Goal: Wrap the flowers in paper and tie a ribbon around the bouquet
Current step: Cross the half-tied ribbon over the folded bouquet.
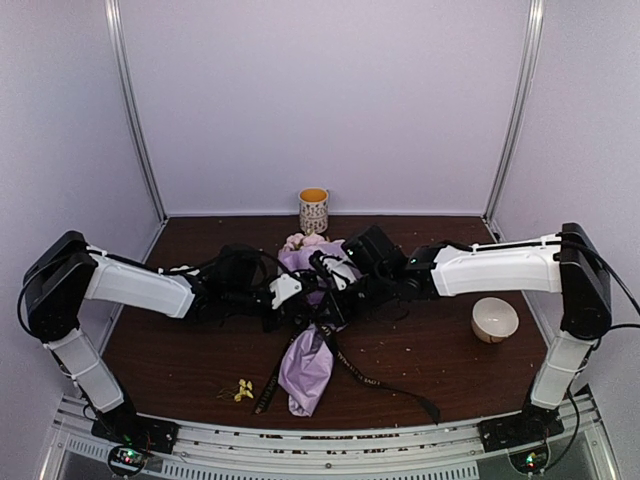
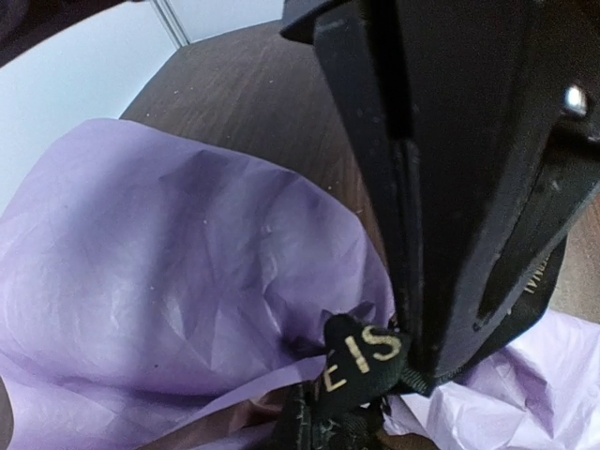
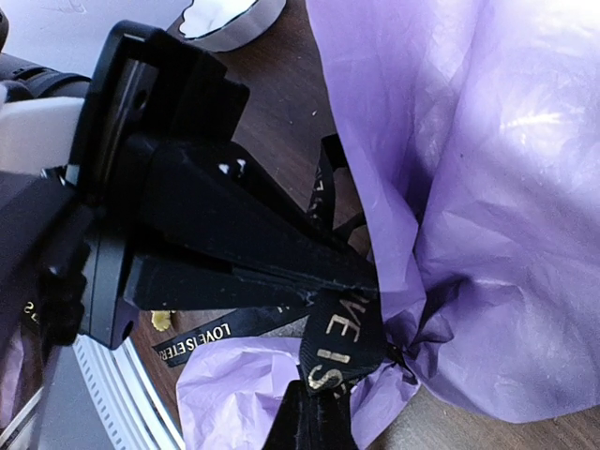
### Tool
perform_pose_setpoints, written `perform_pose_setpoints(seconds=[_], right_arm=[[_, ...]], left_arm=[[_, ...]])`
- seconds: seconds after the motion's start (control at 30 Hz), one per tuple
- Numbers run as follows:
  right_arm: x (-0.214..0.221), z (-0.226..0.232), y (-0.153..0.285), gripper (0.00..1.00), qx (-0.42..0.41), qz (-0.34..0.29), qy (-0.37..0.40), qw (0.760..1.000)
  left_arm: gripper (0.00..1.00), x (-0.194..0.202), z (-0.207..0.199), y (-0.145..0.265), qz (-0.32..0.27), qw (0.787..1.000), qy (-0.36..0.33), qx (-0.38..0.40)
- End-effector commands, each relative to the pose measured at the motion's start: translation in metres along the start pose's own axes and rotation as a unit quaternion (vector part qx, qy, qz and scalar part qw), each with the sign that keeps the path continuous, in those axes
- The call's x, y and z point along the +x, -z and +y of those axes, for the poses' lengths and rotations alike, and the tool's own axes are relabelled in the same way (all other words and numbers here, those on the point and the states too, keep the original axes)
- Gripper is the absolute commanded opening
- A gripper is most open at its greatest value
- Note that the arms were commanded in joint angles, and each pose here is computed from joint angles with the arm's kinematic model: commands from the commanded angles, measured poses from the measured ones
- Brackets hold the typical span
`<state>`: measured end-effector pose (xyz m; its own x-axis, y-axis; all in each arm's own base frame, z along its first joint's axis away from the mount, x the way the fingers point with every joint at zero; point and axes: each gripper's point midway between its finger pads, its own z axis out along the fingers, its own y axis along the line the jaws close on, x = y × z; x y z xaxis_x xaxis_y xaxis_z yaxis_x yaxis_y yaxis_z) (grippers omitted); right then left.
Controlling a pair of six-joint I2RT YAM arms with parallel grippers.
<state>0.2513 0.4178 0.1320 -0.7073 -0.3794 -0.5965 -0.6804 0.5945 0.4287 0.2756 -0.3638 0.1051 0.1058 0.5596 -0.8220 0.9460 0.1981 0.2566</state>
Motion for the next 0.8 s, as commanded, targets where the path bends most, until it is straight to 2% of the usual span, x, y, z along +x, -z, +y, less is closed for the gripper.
perform_pose_setpoints(seconds=[0.0, 0.13, 0.27, 0.4, 0.5, 0.63, 0.77], right_arm=[[-0.002, -0.005, 0.015, 0.0, 0.015, -0.007, 0.004, 1.0], [0.0, 0.002, 0.017, 0.0, -0.005, -0.002, 0.013, 1.0], [0.009, 0.019, 0.017, 0.01, -0.057, 0.028, 0.028, 0.998], [0.0, 0.018, 0.028, 0.27, -0.088, 0.0, 0.013, 0.996], [-0.024, -0.007, 0.039, 0.38, -0.097, -0.048, -0.037, 0.993], [-0.052, -0.027, 0.044, 0.39, -0.086, -0.091, -0.053, 0.991], [-0.052, -0.044, 0.015, 0.3, -0.055, -0.049, -0.052, 0.996]], left_arm=[[0.0, -0.014, 0.016, 0.001, -0.027, 0.999, 0.0, -0.031], [0.0, -0.007, 0.026, 0.002, -0.015, 0.998, 0.009, -0.065], [0.0, -0.003, 0.035, 0.004, -0.007, 0.996, 0.018, -0.092], [0.0, -0.009, 0.027, 0.007, -0.027, 0.997, 0.016, -0.076], [0.0, -0.014, 0.023, 0.011, -0.047, 0.996, 0.017, -0.072], [0.0, -0.017, 0.019, 0.012, -0.057, 0.996, 0.019, -0.062], [0.0, -0.02, 0.02, 0.013, -0.065, 0.995, 0.021, -0.066]])
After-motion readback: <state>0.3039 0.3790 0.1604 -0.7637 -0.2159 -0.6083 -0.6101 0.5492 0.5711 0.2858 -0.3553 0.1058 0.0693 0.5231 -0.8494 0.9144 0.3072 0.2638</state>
